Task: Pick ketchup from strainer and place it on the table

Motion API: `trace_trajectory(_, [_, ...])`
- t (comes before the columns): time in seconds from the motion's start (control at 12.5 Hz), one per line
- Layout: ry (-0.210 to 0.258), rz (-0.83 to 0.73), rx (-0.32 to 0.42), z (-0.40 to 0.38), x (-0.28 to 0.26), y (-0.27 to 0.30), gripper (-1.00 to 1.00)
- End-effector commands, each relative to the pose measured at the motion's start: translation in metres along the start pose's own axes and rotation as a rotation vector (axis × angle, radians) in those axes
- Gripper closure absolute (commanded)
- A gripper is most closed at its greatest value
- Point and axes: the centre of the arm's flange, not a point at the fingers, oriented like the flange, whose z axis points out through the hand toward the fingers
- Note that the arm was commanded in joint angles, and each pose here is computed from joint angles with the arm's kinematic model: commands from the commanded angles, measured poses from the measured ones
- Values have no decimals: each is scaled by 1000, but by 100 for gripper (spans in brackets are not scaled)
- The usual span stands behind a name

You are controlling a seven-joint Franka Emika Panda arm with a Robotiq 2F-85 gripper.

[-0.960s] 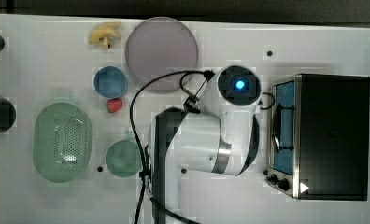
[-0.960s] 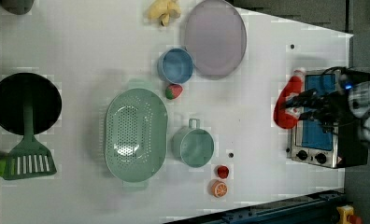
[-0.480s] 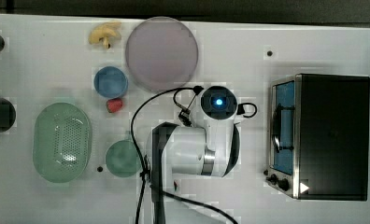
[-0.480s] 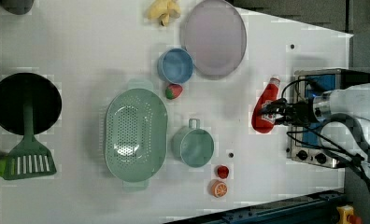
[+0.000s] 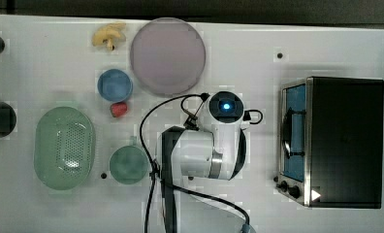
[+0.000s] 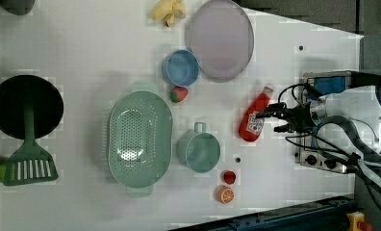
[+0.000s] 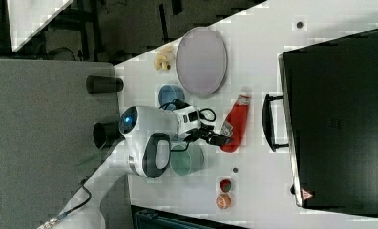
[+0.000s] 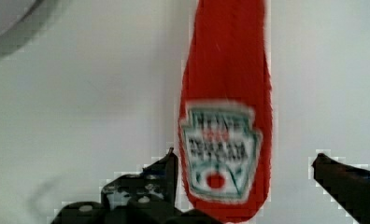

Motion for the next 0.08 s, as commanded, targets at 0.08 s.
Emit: trace_trajectory(0.08, [120, -32, 44, -88, 7, -7, -100])
